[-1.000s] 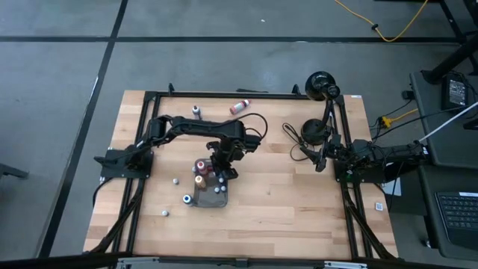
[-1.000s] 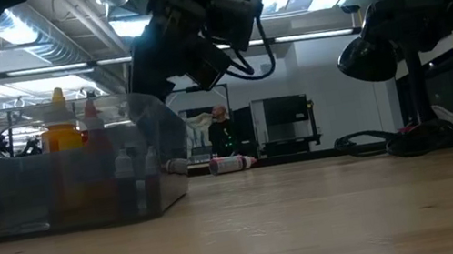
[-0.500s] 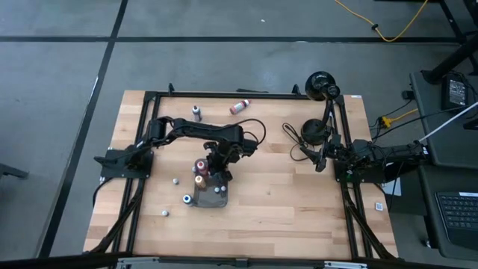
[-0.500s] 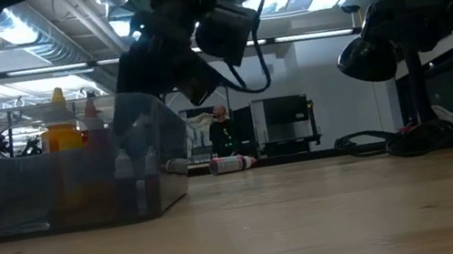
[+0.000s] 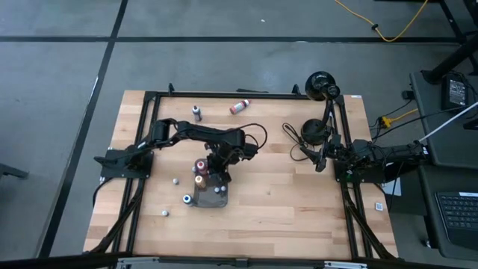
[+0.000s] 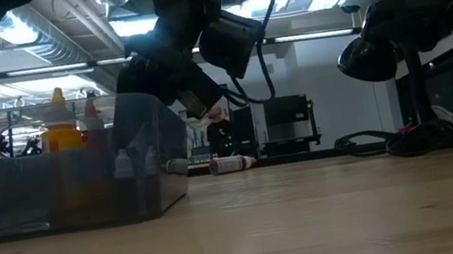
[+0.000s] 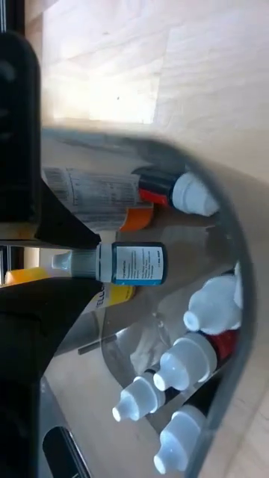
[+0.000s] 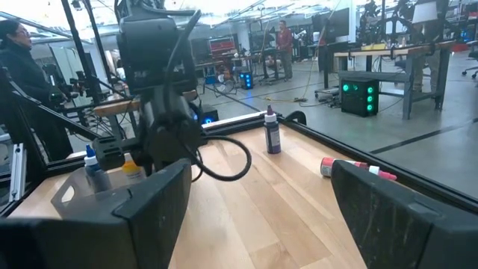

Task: Pick & Place food coloring
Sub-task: Put the top blue food coloring bottle into the bin, then put the blue food coloring bottle into the bin

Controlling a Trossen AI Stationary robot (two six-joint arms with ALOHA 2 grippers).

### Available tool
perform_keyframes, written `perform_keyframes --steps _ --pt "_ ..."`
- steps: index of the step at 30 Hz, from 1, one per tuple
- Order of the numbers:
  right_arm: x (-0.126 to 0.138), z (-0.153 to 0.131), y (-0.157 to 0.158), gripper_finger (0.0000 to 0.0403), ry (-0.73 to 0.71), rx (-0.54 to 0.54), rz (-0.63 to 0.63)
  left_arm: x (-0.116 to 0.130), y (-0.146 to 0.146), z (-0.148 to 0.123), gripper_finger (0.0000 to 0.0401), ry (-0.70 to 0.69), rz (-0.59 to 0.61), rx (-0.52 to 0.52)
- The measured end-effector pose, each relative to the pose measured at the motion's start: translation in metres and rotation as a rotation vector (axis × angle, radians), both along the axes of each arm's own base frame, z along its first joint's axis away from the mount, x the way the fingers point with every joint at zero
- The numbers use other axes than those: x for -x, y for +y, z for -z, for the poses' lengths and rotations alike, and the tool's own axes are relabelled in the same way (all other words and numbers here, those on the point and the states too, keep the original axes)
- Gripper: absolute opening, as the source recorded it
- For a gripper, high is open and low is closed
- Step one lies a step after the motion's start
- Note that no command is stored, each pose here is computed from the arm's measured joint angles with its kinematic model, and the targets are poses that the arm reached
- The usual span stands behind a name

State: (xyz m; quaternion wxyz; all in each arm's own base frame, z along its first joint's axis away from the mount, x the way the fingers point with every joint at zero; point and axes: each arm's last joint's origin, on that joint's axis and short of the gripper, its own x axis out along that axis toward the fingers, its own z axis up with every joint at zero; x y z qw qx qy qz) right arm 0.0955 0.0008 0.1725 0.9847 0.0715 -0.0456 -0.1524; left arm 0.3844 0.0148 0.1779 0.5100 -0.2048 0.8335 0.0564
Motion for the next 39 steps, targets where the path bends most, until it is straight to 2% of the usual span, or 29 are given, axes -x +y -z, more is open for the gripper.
perform_keyframes --steps 15,27,39 --pt "0.0 0.0 0.0 0.0323 0.0 0.0 0.0 -0.002 -0.006 0.011 0.0044 0.034 0.017 -0.031" --pt "0.0 0.0 0.0 0.0323 0.0 0.0 0.0 -0.002 -0.007 0.01 0.0104 0.034 0.002 -0.004" --pt "0.0 0.0 0.0 0.0323 0.0 0.0 0.0 -0.002 -0.005 0.01 0.0106 0.031 0.004 0.002"
